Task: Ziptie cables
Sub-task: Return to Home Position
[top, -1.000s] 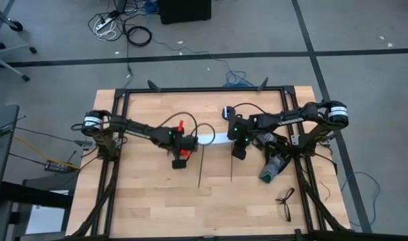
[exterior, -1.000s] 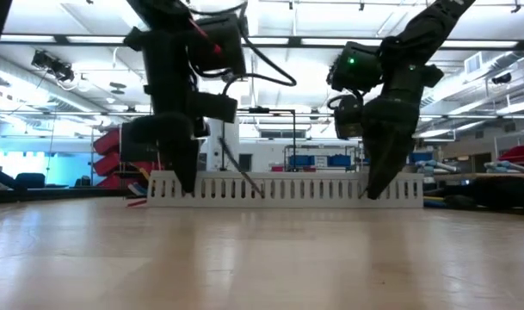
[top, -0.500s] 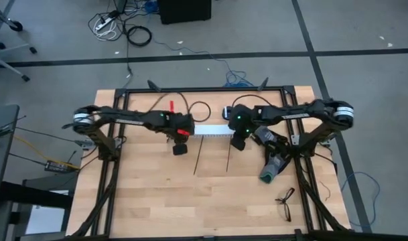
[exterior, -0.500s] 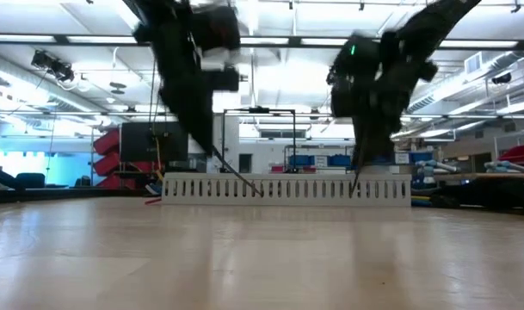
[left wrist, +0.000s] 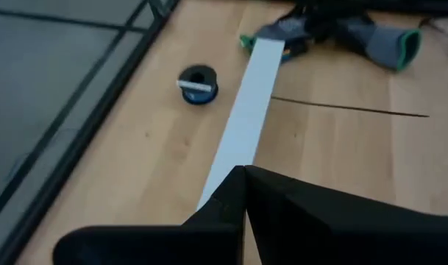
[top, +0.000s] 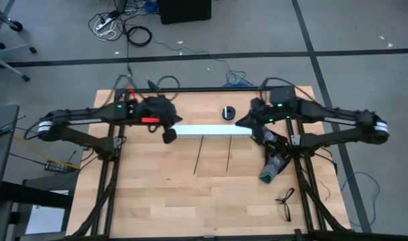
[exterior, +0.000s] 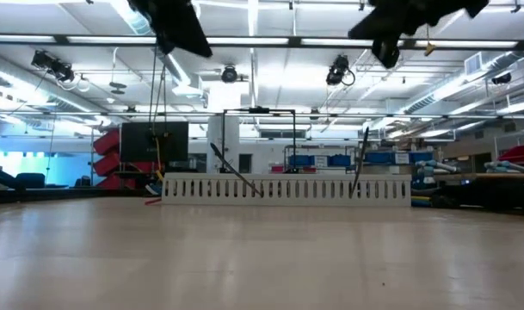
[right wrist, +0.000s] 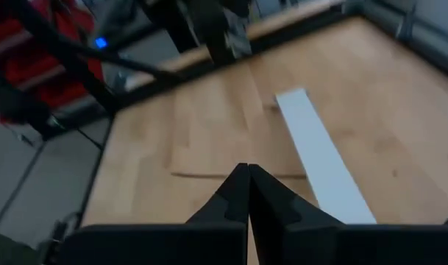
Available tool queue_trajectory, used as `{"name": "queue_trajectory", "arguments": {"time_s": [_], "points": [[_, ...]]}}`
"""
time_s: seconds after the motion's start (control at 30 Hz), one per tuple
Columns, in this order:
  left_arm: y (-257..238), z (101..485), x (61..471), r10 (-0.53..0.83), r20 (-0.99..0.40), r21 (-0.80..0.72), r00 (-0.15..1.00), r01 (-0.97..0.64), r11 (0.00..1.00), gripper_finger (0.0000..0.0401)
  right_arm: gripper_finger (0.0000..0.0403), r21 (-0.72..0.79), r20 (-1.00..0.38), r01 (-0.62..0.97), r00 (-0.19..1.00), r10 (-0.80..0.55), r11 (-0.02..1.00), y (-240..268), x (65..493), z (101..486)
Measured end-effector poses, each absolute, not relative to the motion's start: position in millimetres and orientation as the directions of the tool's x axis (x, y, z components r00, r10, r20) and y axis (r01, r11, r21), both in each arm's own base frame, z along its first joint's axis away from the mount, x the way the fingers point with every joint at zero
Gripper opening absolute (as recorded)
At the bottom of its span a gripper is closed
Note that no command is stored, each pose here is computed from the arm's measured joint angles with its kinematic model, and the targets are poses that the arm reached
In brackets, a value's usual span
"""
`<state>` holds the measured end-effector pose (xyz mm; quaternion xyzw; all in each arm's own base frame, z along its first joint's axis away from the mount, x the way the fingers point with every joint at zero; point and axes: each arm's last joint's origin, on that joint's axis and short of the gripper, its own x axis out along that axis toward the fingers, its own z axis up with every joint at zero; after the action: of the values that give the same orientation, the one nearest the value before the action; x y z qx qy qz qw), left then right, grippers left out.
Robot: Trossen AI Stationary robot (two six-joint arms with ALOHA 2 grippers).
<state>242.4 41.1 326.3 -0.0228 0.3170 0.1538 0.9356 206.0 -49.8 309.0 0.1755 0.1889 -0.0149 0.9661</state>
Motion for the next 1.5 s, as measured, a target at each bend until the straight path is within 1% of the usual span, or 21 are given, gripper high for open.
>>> {"name": "queue_trajectory", "arguments": {"time_s": [0.2,0.43,0.6,0.73,0.8,0.97,1.03,1.17,1.33,1.5], "points": [[36.3,349.3,210.0,0.283,-0.536,0.065,0.795,-0.296,0.953,0.0,0.0,0.321,-0.229,0.04,0.973,0.036,0.946,-35.9,175.2,336.1],[30.0,364.8,168.5,0.291,-0.457,0.065,0.84,-0.295,0.953,0.0,0.0,0.289,-0.152,0.048,0.988,-0.004,0.956,-22.7,156.4,348.8],[25.4,350.7,137.1,0.299,-0.398,0.0,0.868,-0.325,0.946,0.0,0.0,0.275,-0.136,0.068,0.99,-0.031,0.959,-15.7,151.5,351.4],[22.5,330.4,117.5,0.306,-0.322,-0.103,0.896,-0.354,0.93,0.0,0.0,0.254,-0.173,0.128,0.981,-0.086,0.959,-12.4,145.6,348.5],[21.5,319.0,110.4,0.308,-0.27,-0.147,0.912,-0.356,0.923,0.0,0.0,0.25,-0.166,0.135,0.982,-0.095,0.959,-10.7,140.6,347.0],[20.3,293.1,102.3,0.312,-0.159,-0.208,0.937,-0.341,0.917,0.0,0.0,0.27,-0.134,0.124,0.987,-0.09,0.955,-7.2,122.6,330.6],[20.3,284.7,102.5,0.313,-0.125,-0.215,0.942,-0.333,0.918,0.0,0.0,0.291,-0.1,0.128,0.99,-0.103,0.948,-7.0,114.3,321.4],[20.7,271.7,105.6,0.314,-0.039,-0.23,0.949,-0.314,0.921,0.0,0.0,0.327,-0.034,0.113,0.994,-0.107,0.938,-6.5,100.9,297.6],[21.6,255.4,111.5,0.314,0.032,-0.246,0.949,-0.297,0.923,0.0,0.0,0.345,0.031,0.09,0.994,-0.107,0.934,-5.9,89.3,268.4],[22.2,237.6,115.6,0.313,0.096,-0.263,0.945,-0.279,0.923,0.0,0.0,0.369,0.031,0.088,0.994,-0.107,0.925,-5.7,84.2,242.7]]}}
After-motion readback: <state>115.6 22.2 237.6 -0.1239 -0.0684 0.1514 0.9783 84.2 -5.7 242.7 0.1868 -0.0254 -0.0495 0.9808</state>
